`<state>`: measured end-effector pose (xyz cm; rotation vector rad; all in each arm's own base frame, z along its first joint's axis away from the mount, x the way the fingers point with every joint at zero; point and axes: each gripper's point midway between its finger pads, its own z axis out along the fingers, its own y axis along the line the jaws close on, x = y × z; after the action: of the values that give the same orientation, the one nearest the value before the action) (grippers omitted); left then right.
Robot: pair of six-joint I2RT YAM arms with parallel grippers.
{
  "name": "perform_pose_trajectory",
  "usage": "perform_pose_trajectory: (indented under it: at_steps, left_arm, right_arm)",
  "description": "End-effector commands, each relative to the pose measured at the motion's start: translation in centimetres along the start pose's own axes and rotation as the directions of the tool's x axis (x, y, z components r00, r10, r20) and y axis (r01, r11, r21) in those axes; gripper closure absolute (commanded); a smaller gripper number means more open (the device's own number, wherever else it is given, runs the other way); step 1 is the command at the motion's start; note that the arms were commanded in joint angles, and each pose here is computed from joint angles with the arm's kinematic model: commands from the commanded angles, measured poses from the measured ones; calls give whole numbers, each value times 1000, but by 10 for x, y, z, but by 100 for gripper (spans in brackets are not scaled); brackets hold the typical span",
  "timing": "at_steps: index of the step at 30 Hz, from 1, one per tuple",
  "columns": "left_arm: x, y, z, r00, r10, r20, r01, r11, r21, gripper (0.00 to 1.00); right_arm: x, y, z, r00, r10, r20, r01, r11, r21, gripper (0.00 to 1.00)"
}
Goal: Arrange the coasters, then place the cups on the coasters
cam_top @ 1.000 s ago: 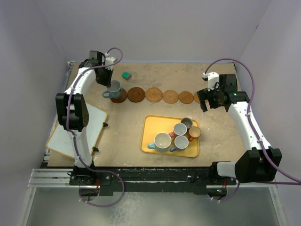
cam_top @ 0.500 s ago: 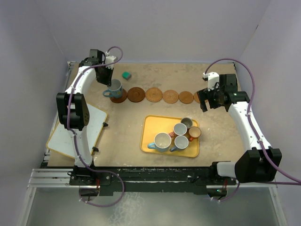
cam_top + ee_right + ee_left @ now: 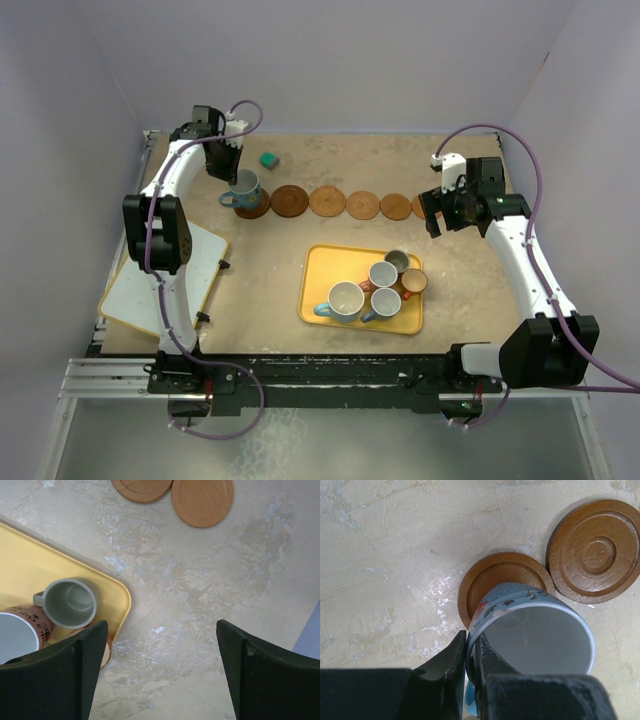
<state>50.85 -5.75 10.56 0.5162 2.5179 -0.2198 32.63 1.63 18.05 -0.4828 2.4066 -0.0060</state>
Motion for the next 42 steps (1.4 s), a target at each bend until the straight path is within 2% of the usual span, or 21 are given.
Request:
perform_pose_trajectory:
  at_steps: [1, 11, 17, 27, 30, 37, 42]
  left_arm:
    - [-28, 4, -15, 996, 35, 81, -34, 999, -6, 93]
    - [-31, 4, -21, 995, 46, 86, -45, 999, -9, 77]
    - [-44, -1, -40, 990, 53, 133, -53, 999, -6, 68]
    - [-68, -22, -93, 952, 69, 297, -73, 997, 2, 36]
    - [-72, -33, -108, 938, 84, 335, -91, 996, 5, 29]
    - [-71, -85, -136, 901, 154, 405, -190, 980, 50, 24]
    - [-58, -160, -147, 857, 263, 443, -353, 926, 133, 22]
  right_arm:
    - [-5, -1, -7, 999, -11, 33, 11, 1000, 2, 9]
    - [-5, -1, -7, 999, -12, 32, 12, 1000, 2, 9]
    - [-5, -1, -7, 999, -10, 31, 10, 1000, 1, 9]
    - [-6, 0, -7, 999, -9, 35, 9, 1000, -1, 9]
    - [-6, -1, -8, 999, -7, 37, 7, 1000, 2, 8]
    - [-7, -7, -12, 999, 2, 46, -4, 999, 41, 2]
    - [-9, -18, -18, 997, 27, 69, -34, 995, 91, 0]
